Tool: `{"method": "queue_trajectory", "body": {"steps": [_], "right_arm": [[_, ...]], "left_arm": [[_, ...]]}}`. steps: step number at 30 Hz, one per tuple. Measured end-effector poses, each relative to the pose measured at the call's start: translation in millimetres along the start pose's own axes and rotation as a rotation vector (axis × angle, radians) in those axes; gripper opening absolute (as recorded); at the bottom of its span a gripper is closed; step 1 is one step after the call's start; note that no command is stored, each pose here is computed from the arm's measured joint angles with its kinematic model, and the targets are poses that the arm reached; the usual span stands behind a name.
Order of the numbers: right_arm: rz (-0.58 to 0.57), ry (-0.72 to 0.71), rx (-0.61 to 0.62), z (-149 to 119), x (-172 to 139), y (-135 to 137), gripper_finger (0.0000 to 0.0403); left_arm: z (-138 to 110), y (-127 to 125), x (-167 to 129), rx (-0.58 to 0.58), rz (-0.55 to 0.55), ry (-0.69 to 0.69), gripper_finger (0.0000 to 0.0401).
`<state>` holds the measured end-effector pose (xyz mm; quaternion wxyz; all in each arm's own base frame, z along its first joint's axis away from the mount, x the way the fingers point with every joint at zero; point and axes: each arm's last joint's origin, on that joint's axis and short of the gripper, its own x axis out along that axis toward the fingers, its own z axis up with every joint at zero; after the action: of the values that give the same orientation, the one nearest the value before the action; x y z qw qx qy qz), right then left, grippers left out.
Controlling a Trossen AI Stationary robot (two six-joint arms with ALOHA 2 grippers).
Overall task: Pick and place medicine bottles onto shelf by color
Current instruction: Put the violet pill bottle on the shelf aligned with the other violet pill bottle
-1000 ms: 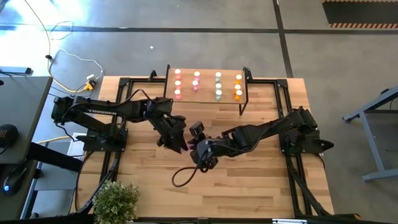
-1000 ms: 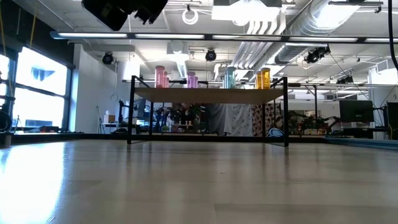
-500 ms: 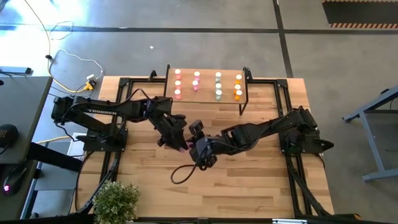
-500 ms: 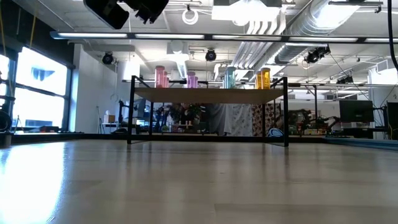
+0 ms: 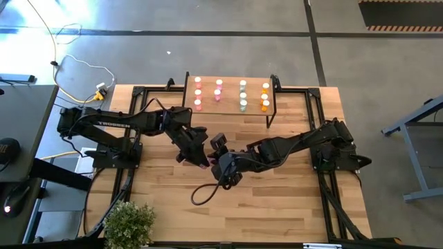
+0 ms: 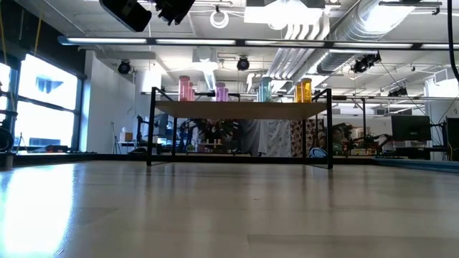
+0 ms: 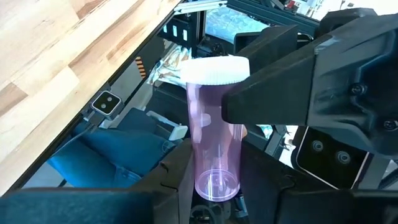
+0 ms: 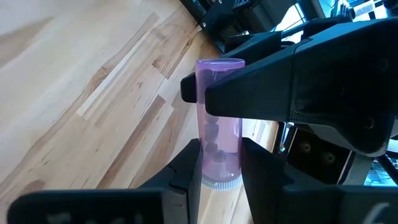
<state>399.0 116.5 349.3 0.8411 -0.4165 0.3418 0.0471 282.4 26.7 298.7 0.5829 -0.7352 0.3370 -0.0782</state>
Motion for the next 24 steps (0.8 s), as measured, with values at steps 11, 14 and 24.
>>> {"method": "queue_trajectory", "body": {"steps": [11, 14, 24], "right_arm": [[-0.022, 0.010, 0.022, 0, 0, -1, 0.0128], [-0.019, 0.014, 0.066, 0, 0, 0, 0.0151], [-0.125, 0.124, 0.113, -2, -4, 6, 0.0177]], "left_arm": [[0, -1, 0, 0.018, -0.011, -0.003, 0.0093], [1, -2, 0, 0.049, -0.013, -0.013, 0.0093], [11, -1, -9, 0.135, -0.012, -0.091, 0.0093]]}}
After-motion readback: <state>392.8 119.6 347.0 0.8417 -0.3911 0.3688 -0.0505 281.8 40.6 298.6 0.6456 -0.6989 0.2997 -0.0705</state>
